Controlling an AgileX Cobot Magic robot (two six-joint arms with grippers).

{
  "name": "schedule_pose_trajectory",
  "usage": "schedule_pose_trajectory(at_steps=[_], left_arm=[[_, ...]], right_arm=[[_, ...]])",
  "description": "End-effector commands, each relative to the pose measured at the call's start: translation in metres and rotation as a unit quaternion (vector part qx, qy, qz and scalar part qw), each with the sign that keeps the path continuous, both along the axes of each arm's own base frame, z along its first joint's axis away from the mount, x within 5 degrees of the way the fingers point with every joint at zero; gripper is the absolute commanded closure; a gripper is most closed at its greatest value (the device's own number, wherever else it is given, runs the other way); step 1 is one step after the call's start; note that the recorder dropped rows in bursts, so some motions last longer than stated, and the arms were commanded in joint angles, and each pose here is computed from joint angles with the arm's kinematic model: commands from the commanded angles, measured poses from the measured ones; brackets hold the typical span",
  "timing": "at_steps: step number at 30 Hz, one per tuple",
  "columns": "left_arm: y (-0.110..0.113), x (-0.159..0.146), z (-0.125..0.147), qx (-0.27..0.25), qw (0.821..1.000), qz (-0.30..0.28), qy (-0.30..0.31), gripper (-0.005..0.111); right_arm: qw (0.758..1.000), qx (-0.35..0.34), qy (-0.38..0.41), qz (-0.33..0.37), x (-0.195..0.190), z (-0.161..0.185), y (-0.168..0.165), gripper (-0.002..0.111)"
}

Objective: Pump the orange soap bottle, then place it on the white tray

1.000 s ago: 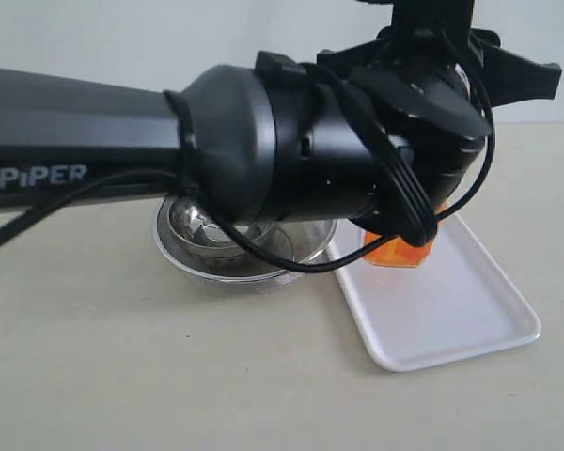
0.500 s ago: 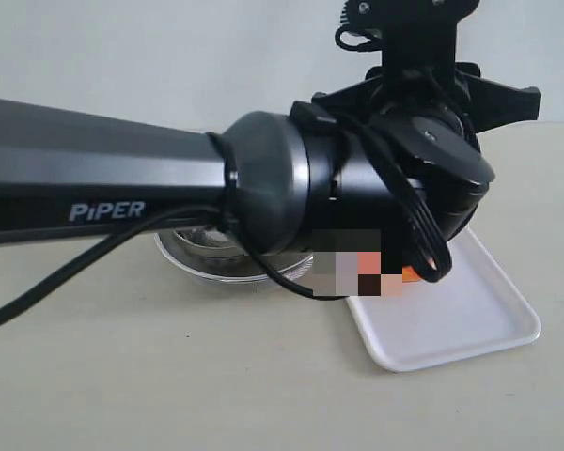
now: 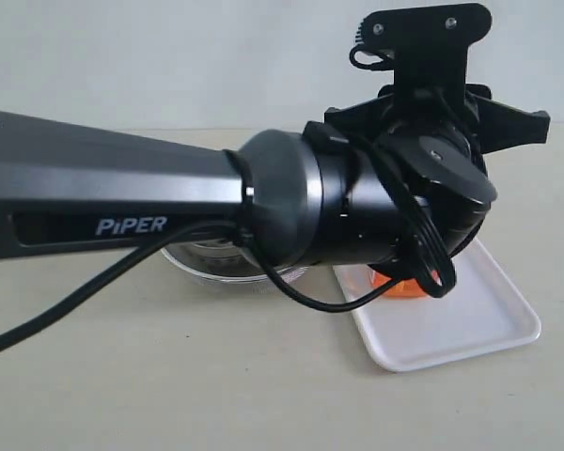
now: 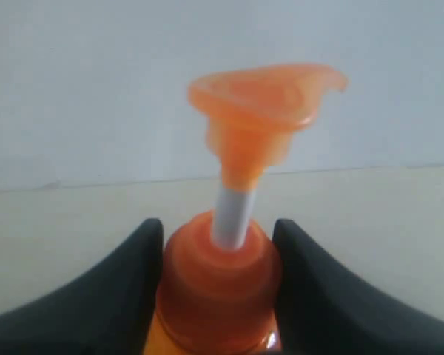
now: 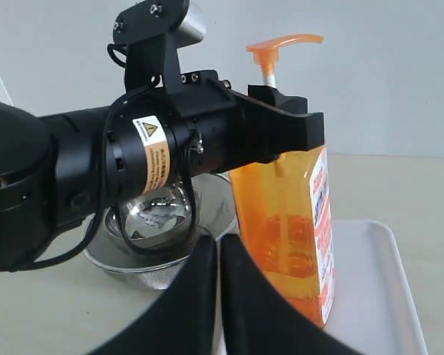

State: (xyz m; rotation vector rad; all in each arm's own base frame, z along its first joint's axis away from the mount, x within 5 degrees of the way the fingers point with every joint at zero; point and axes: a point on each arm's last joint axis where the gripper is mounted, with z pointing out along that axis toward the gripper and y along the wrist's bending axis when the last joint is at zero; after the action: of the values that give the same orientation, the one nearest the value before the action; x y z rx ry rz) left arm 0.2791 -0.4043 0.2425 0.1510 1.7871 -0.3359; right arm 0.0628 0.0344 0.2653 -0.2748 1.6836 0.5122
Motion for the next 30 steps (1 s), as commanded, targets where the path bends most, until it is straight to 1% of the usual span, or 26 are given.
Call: schedule_pose_trajectory(at_steps=[1, 5, 7, 9, 13, 16, 19, 22, 24, 27, 30], left_arm=[[-0.0048, -0.0053, 0.0171, -0.010, 0.999, -0.028, -0.022, 0.102], [-0.0067, -0.0062, 0.0163, -0.011, 0.999, -0.040, -0.017, 0.102], [-0.0072, -0.0064, 0.0161, -0.011, 0.999, -0.043, -0.015, 0.097], [-0.0082, -0.0069, 0.0156, -0.011, 0.999, -0.049, -0.013, 0.087], [-0.0082, -0.0069, 0.0157, -0.011, 0.999, -0.049, -0.013, 0.062], [-0.0082, -0.0069, 0.0157, -0.011, 0.999, -0.049, -0.013, 0.050], [-0.0082, -0.0069, 0.0157, -0.011, 0.999, -0.049, -0.013, 0.042], [-0.0082, -0.0069, 0.0157, -0.011, 0.999, -0.049, -0.013, 0.036], [-0.0082, -0.0069, 0.0157, -0.011, 0.999, -0.049, -0.013, 0.034], [-0.0082, -0.0068, 0.0164, -0.012, 0.999, -0.048, -0.014, 0.034], [-0.0061, -0.0077, 0.0240, -0.012, 0.999, -0.048, -0.020, 0.034]], right_arm=[[1.000, -0.002, -0.002, -0.001, -0.0002, -0.0016, -0.0003, 0.108], [1.000, -0.002, -0.002, -0.001, -0.0002, -0.0016, -0.0003, 0.108], [1.000, -0.002, -0.002, -0.001, -0.0002, -0.0016, -0.0003, 0.108], [1.000, -0.002, -0.002, -0.001, -0.0002, -0.0016, -0.0003, 0.108], [1.000, -0.002, -0.002, -0.001, -0.0002, -0.0016, -0.0003, 0.108], [1.000, -0.003, -0.001, -0.001, -0.0003, -0.0018, -0.0003, 0.108], [1.000, -0.003, -0.001, -0.001, -0.0003, -0.0018, -0.0003, 0.108], [1.000, -0.003, -0.001, -0.001, -0.0003, -0.0018, -0.0003, 0.108], [1.000, -0.003, -0.001, -0.001, -0.0003, -0.0018, -0.0003, 0.108], [1.000, -0.003, -0.001, -0.001, -0.0003, -0.0018, -0.0003, 0.108], [1.000, -0.003, -0.001, -0.001, -0.0003, -0.0018, -0.0003, 0.108]])
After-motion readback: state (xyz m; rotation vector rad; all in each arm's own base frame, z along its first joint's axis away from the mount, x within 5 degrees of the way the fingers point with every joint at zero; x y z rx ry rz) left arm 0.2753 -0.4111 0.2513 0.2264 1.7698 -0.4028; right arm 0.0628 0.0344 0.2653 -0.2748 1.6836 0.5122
